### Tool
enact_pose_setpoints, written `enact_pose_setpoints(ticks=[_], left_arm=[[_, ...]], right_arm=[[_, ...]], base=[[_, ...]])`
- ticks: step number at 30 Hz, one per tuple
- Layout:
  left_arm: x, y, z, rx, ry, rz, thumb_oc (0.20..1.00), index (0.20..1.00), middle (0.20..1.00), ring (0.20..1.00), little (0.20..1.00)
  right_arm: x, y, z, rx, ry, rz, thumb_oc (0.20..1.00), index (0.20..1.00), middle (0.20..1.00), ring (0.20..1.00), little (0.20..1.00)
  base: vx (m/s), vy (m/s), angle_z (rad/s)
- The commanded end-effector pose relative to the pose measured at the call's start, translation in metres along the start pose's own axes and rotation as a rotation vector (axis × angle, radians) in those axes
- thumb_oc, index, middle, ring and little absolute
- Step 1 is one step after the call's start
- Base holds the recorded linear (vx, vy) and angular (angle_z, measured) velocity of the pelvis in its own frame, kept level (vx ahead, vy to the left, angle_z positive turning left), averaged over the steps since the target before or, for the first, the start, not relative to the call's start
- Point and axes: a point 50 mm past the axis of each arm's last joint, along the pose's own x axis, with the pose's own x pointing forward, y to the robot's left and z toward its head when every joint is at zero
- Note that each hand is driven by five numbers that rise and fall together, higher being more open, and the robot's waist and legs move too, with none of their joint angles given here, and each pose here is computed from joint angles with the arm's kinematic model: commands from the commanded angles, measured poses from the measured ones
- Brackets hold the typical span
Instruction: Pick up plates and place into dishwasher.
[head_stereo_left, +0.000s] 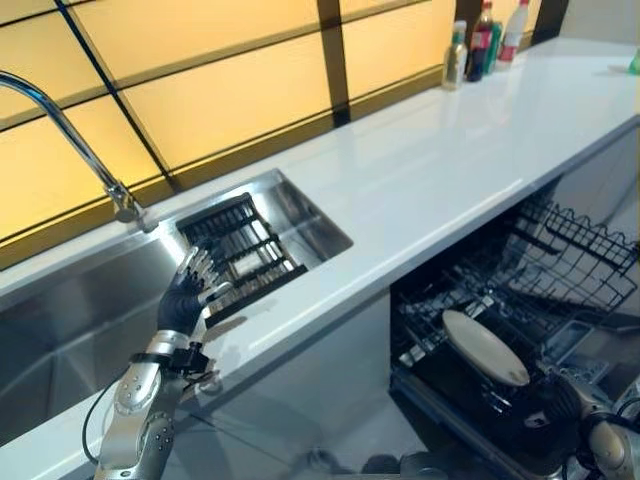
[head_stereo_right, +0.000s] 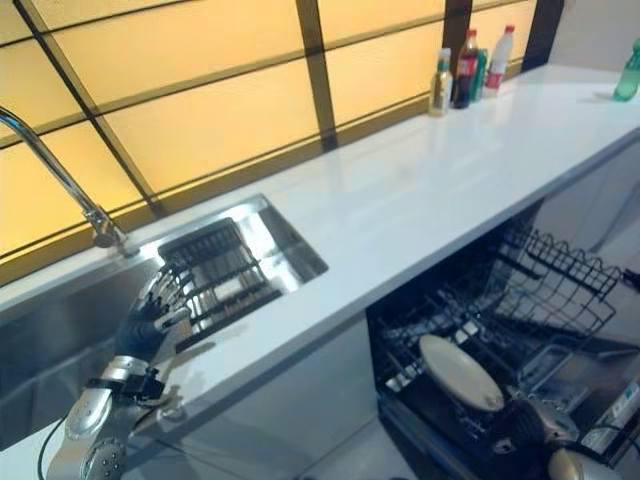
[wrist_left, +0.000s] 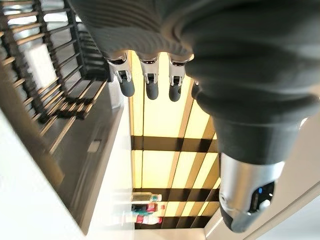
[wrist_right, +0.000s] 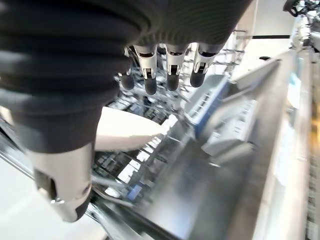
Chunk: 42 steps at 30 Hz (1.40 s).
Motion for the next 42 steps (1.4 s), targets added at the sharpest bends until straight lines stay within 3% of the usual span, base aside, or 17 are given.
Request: enact_pose_setpoints(ticks=[1,7,15,29,42], left_arm=[[-0.002,0.015,0.01,0.085,-0.041,0.039,1.0,1.0,1.0,1.0,1.0],[-0.011,0.024,0.007,0.2,-0.018,0.047,1.0,1.0,1.0,1.0,1.0],[-0.009,0.018,0.003,0.244,0.002,0.012,1.0,1.0,1.0,1.0,1.0],[-0.002,0.015,-0.009,0.358,0.1,0.028,1.0,1.0,1.0,1.0,1.0],[-0.004,0.017,-0.026,0.286,0.15,0.082,1.0,1.0,1.0,1.0,1.0]], right_arm=[[-0.001,-0.04,0.013,0.188,-0.108,-0.201,1.0,1.0,1.0,1.0,1.0],[-0.014,-0.06,0.029,0.345,-0.254,-0.371,1.0,1.0,1.0,1.0,1.0],[-0.02,-0.072,0.051,0.379,-0.387,-0.436,1.0,1.0,1.0,1.0,1.0],[-0.02,-0.083,0.059,0.392,-0.435,-0.458,1.0,1.0,1.0,1.0,1.0],[-0.026,-0.083,0.055,0.366,-0.447,-0.474,1.0,1.0,1.0,1.0,1.0]], base=[[0.0,0.0,0.0],[0.02,0.039,-0.02],[0.02,0.005,0.0],[0.05,-0.059,-0.02],[0.06,-0.125,-0.03]])
